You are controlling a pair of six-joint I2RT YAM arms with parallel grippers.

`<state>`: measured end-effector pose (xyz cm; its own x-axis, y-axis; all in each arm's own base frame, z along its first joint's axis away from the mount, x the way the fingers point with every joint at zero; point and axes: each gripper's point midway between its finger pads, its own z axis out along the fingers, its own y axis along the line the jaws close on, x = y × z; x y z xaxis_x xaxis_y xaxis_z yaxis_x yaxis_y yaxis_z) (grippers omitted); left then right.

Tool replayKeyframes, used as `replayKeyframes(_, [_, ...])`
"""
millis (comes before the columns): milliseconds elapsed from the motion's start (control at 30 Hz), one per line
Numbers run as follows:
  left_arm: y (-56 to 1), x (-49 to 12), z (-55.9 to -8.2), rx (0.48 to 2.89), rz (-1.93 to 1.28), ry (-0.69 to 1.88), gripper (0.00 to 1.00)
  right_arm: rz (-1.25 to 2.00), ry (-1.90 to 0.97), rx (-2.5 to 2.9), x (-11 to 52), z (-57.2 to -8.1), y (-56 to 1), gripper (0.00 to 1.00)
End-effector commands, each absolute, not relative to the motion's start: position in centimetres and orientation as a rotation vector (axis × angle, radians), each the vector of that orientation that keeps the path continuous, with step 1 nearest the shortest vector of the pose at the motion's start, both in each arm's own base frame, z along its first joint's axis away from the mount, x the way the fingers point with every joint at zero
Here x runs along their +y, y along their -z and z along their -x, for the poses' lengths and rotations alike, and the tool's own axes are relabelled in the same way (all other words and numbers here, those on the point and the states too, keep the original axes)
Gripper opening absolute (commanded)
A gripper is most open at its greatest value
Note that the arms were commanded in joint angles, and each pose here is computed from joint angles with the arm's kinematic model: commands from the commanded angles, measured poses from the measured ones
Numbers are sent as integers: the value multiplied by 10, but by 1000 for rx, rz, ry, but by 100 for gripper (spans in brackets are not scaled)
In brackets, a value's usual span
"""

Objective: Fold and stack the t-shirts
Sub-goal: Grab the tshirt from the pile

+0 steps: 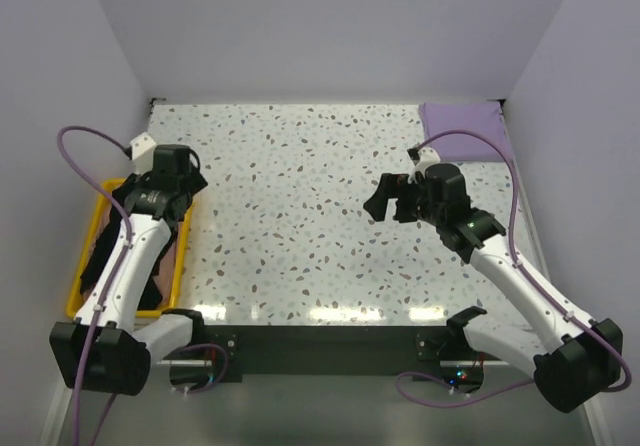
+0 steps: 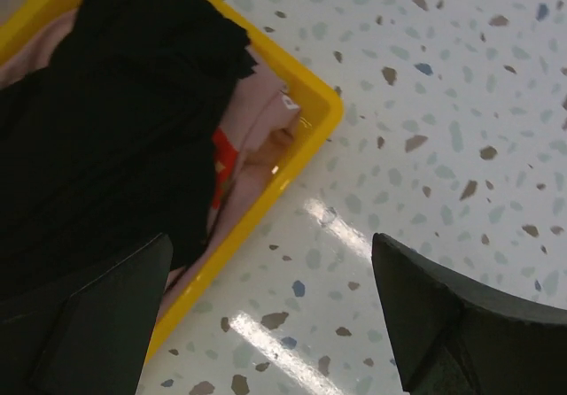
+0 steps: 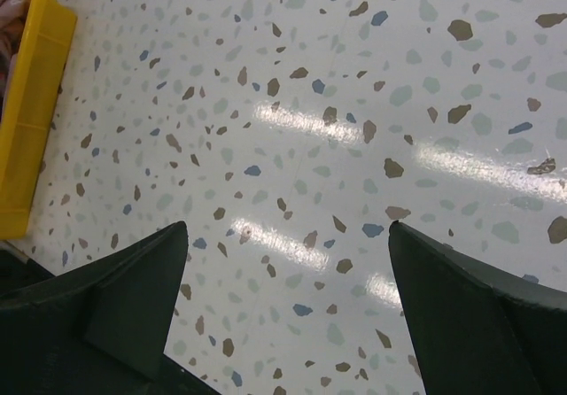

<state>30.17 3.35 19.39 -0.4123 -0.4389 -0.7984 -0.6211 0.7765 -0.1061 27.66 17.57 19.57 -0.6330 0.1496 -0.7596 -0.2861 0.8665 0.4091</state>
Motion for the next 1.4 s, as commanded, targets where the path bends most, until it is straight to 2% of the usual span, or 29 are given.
replayKeyframes(0, [-196,95,-285,1946,1061,-426,100,150,-726,2148,190,-275,-209,99])
replayKeyframes(133, [-177,128,-282,1898,1205,-466,100,157,-747,2147,192,-272,-208,99])
replayKeyframes(333, [-164,163,-305,1837,1330,-545,100,178,-779,2150,196,-268,-207,99])
replayKeyframes(533, [-128,186,-316,1878,1424,-621,97,188,-810,2150,200,-266,-206,99])
replayKeyframes(567, [-119,189,-315,1894,1442,-629,94,197,-823,2149,202,-266,-206,99])
replayKeyframes(667, [-117,190,-318,1906,1443,-605,76,200,-838,2152,204,-264,-204,99])
replayKeyframes(700, [-120,190,-320,1896,1436,-595,65,199,-839,2151,204,-264,-204,99])
replayKeyframes(767, [-129,191,-322,1880,1408,-587,52,200,-846,2147,205,-264,-204,99])
replayKeyframes(800, [-132,190,-324,1884,1399,-576,35,204,-849,2149,205,-263,-203,99])
replayKeyframes(867, [-141,190,-326,1887,1371,-560,17,203,-854,2151,206,-263,-202,99])
replayKeyframes(900, [-144,188,-327,1892,1363,-545,0,205,-856,2148,206,-263,-203,99])
replayKeyframes(1067, [-187,182,-320,1846,1293,-489,0,206,-862,2147,207,-263,-204,99])
replayKeyframes(1367, [-325,147,-329,1663,1019,-180,0,227,-896,2144,212,-261,-206,99])
